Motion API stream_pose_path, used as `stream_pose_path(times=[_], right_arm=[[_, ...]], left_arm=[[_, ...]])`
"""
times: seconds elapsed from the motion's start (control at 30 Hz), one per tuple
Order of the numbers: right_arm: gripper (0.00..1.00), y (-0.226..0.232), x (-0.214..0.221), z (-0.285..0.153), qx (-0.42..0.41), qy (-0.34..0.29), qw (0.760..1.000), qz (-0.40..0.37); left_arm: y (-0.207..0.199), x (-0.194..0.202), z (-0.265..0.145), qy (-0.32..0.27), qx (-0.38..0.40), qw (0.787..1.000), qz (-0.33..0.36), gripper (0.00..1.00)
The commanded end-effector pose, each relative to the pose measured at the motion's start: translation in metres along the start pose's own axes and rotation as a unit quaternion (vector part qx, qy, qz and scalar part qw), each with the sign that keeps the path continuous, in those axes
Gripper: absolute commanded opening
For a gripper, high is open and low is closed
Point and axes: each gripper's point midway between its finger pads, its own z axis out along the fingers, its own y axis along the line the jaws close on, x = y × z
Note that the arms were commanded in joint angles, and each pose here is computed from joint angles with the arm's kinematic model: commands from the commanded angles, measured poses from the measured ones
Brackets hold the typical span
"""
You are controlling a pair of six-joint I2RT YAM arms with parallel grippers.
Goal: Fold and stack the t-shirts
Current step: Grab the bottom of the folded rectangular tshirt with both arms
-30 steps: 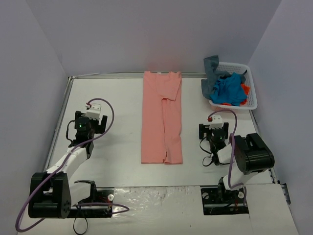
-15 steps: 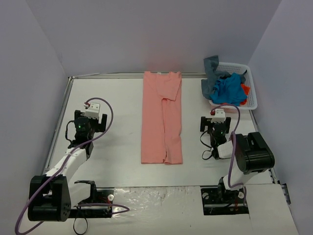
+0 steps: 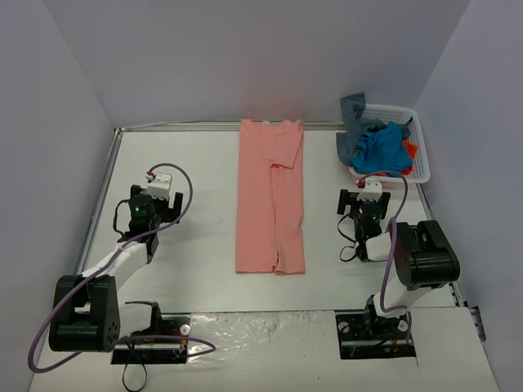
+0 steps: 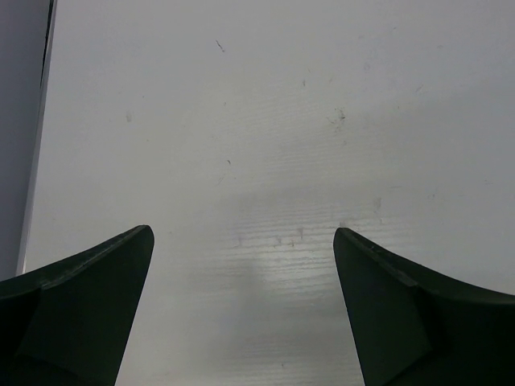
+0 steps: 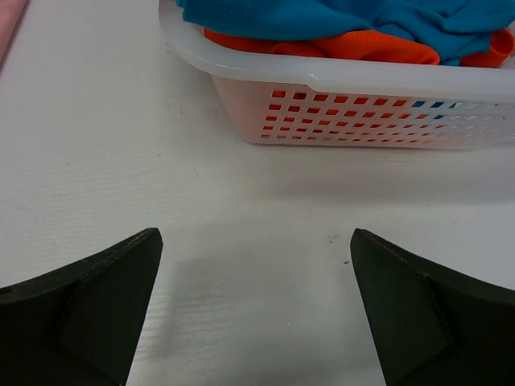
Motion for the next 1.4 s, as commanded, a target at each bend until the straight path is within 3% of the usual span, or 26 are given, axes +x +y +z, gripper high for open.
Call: stream_pose_path(times=[0.0,0.63,1.37], right_arm=[[1.0,0.0,-0.051,0.01,0.001,-0.09,0.995,0.035],[1.0,-0.001,-0.05,0.012,-0.004,-0.086,0.996,0.037],[1.0,-0.001,-0.05,0.012,-0.005,-0.086,0.996,0.038]], left_arm=[[0.007,-0.038,0.002,-0.062,-0.007,0.998,-0.008,0.94],[-0.005,-0.018,0.0,-0.074,0.012,0.997,-0.009,0.94],[-0.004,-0.022,0.002,-0.085,0.01,0.996,-0.003,0.94]])
